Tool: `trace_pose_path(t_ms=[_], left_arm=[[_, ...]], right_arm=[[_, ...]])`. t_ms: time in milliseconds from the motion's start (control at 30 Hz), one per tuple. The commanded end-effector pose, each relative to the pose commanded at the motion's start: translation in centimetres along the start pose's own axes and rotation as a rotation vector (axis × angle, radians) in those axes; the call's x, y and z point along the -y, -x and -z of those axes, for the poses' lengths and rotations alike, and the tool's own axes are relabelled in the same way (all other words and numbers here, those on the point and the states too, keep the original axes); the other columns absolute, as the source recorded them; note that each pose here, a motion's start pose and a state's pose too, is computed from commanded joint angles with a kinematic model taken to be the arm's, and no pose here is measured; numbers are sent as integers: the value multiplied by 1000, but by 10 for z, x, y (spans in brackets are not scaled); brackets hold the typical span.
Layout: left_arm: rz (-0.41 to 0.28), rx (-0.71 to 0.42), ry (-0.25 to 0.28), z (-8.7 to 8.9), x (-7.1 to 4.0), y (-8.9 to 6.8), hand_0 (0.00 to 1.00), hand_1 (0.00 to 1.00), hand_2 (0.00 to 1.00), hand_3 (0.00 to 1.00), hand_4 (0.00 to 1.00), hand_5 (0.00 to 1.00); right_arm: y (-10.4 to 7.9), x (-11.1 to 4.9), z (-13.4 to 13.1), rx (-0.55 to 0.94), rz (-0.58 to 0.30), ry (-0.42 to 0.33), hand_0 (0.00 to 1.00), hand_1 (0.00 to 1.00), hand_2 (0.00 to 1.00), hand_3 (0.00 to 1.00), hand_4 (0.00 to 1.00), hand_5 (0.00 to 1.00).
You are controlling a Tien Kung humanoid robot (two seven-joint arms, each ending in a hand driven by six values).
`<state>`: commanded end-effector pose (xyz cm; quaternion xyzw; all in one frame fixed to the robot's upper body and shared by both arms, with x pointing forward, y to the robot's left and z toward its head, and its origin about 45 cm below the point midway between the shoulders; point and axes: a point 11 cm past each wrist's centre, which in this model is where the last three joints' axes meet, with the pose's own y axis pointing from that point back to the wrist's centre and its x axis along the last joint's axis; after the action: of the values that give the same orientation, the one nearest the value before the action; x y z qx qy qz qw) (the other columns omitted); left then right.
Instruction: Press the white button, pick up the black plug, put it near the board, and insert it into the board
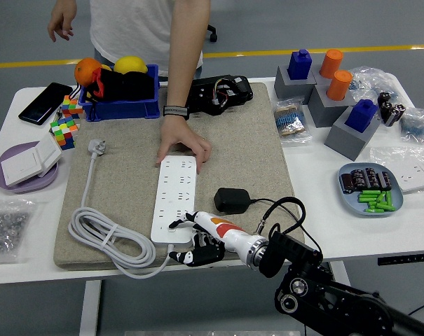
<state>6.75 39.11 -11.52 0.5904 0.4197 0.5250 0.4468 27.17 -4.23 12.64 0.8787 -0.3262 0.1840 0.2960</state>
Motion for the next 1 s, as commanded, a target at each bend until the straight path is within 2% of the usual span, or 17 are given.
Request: trace_pose_path(t_ms=[367,533,800,1000], left_arm=[[2,-2,1,0,0,0,649,638,633,677,507,104],[2,-1,3,-1,0,1,649,638,632,675,505,102],[2,-3,4,-2,0,0,649,638,631,675,504,101],[-1,3,14,-8,-2,-2,649,638,631,675,504,102]], right_arm=[[-1,0,-14,-34,-7,35,2,10,165,789,811,385],[-3,-2,-7,-20,-8,12,2,10,164,789,811,385],[-25,-11,36,34,-71,-158,2,10,164,788,810,385],[-48,-15,45,58,-173,-300,2,10,166,778,810,384]])
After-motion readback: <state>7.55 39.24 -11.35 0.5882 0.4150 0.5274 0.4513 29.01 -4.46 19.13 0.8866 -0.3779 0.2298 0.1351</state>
